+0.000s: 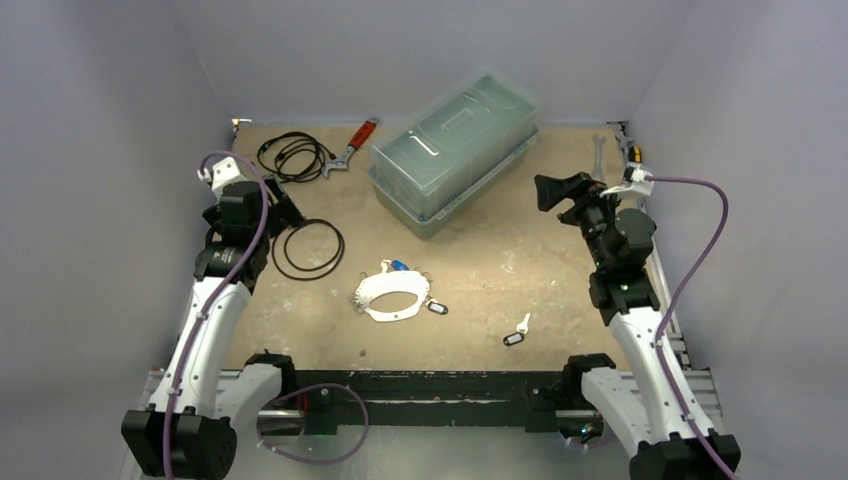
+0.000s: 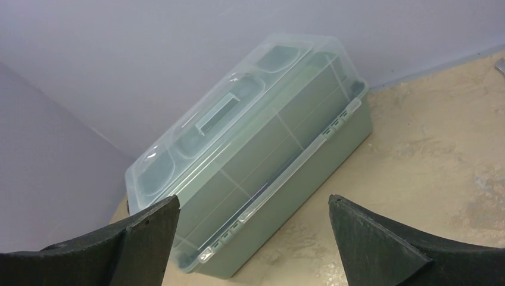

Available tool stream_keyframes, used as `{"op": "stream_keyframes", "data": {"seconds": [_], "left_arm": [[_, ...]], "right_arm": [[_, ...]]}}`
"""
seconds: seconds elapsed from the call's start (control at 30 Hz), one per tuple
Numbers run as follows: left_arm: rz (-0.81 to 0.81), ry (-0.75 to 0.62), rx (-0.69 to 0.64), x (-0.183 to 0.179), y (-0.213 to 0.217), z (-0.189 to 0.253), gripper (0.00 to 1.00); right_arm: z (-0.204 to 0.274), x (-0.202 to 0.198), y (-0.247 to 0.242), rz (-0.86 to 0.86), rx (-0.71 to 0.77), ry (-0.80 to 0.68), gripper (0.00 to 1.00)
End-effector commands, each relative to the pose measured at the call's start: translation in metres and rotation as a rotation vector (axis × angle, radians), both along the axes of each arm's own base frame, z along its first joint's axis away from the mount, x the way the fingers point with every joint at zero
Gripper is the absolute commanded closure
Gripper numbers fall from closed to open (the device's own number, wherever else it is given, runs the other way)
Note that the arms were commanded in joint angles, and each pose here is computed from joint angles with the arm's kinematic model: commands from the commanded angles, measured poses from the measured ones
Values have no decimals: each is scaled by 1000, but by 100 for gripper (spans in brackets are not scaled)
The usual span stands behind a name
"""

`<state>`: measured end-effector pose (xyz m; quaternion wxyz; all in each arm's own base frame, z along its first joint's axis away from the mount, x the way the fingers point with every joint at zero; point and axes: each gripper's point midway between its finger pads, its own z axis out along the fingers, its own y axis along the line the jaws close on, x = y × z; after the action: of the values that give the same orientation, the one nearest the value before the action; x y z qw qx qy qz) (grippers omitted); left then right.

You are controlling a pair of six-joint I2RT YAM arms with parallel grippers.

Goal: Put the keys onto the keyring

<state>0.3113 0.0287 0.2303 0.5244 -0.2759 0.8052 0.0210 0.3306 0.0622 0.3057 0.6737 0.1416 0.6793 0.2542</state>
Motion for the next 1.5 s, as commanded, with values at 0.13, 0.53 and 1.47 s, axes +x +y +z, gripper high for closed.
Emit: {"op": "stream_keyframes", "data": {"seconds": [0.13,0.53,1.47], "left_arm": [[-141,135,8,-32,-15,-27,1],[-424,209,-91,-17,-66,-62,6],[-691,435,-70,-40,-149,-118,43]], "right_arm": [[-30,-13,14,76,-2,138,1],[-88,-40,52,77,-101,499,1],[-224,-152,70,-145,-187,949,11]]}}
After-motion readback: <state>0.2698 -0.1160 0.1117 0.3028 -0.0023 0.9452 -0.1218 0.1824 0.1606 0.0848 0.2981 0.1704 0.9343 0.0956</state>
